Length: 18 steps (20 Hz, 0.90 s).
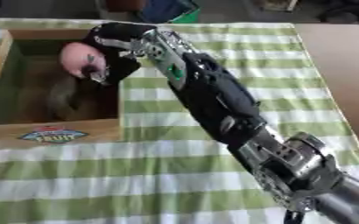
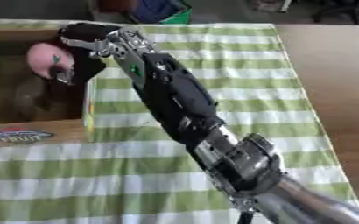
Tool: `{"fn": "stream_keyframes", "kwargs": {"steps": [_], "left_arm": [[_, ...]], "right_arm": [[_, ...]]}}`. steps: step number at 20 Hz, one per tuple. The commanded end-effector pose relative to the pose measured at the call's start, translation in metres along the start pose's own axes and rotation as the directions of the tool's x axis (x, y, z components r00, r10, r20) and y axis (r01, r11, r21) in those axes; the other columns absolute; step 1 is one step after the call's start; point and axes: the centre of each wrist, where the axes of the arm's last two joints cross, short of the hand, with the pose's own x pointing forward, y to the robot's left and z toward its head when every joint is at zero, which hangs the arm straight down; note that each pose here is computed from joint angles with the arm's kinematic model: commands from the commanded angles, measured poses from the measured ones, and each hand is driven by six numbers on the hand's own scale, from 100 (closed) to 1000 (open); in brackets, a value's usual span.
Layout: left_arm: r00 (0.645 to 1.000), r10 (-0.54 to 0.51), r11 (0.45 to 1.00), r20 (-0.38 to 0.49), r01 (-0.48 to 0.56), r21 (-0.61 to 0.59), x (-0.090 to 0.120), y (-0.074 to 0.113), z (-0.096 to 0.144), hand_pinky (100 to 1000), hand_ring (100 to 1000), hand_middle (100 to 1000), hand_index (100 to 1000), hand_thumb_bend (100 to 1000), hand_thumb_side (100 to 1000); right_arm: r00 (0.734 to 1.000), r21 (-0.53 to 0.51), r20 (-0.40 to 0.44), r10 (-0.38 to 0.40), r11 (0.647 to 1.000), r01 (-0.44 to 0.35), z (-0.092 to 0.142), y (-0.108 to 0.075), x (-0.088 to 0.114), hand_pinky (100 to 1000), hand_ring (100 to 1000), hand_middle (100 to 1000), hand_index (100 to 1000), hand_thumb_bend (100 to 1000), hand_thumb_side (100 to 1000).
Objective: Pick up objects on the table and place them in the box.
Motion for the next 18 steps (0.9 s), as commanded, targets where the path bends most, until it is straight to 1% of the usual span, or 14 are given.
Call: {"fn": "stream_keyframes", "kwargs": {"steps": [1,2,3,4,5,8,9,10,11,18], "left_arm": [[0.999,-0.016,1.0,0.031,0.017,-0.023,0.008,0.0,-0.006,627,745,692,746,100,995],[0.999,-0.016,1.0,0.03,0.017,-0.023,0.008,0.0,-0.006,627,745,692,746,100,995],[0.999,-0.015,1.0,0.03,0.016,-0.023,0.008,0.0,-0.005,627,745,691,746,100,994],[0.999,-0.015,1.0,0.03,0.016,-0.023,0.008,0.0,-0.005,627,745,691,746,100,994],[0.999,-0.015,1.0,0.029,0.016,-0.024,0.008,0.0,-0.005,627,745,691,746,100,995],[1.0,-0.014,1.0,0.025,0.015,-0.027,0.008,0.0,-0.005,627,745,691,746,100,995],[1.0,-0.015,0.999,0.024,0.016,-0.028,0.008,0.0,-0.005,627,745,691,746,100,994],[1.0,-0.015,0.999,0.024,0.016,-0.027,0.008,0.0,-0.005,627,745,691,746,100,998],[1.0,-0.016,0.999,0.024,0.016,-0.027,0.008,0.0,-0.005,627,745,691,746,100,993],[1.0,-0.016,0.999,0.019,0.017,-0.028,0.008,0.0,-0.004,628,745,690,746,100,994]], "right_arm": [[1.0,0.009,-0.001,0.025,1.0,-0.025,0.0,-0.01,0.001,723,818,736,903,219,586],[1.0,0.005,-0.001,0.024,1.0,-0.024,0.001,-0.011,0.001,724,820,739,906,227,588],[1.0,-0.005,-0.002,0.024,1.0,-0.024,0.001,-0.014,0.001,730,828,754,922,265,623],[1.0,-0.015,-0.003,0.025,1.0,-0.025,0.002,-0.017,0.001,733,831,759,927,262,643],[1.0,-0.025,-0.005,0.026,0.999,-0.026,0.003,-0.02,0.002,739,837,766,932,315,625],[1.0,-0.053,-0.011,0.021,0.998,-0.021,0.005,-0.027,0.002,742,840,772,942,340,634],[1.0,-0.062,-0.014,0.019,0.998,-0.02,0.005,-0.028,0.002,744,840,773,950,366,638],[1.0,-0.073,-0.016,0.015,0.997,-0.016,0.006,-0.03,0.002,745,839,772,952,351,682],[1.0,-0.085,-0.017,0.01,0.996,-0.011,0.007,-0.032,0.003,745,838,770,954,377,645],[1.0,-0.165,-0.016,-0.019,0.986,0.016,0.013,-0.048,0.005,745,834,762,951,387,669]]}}
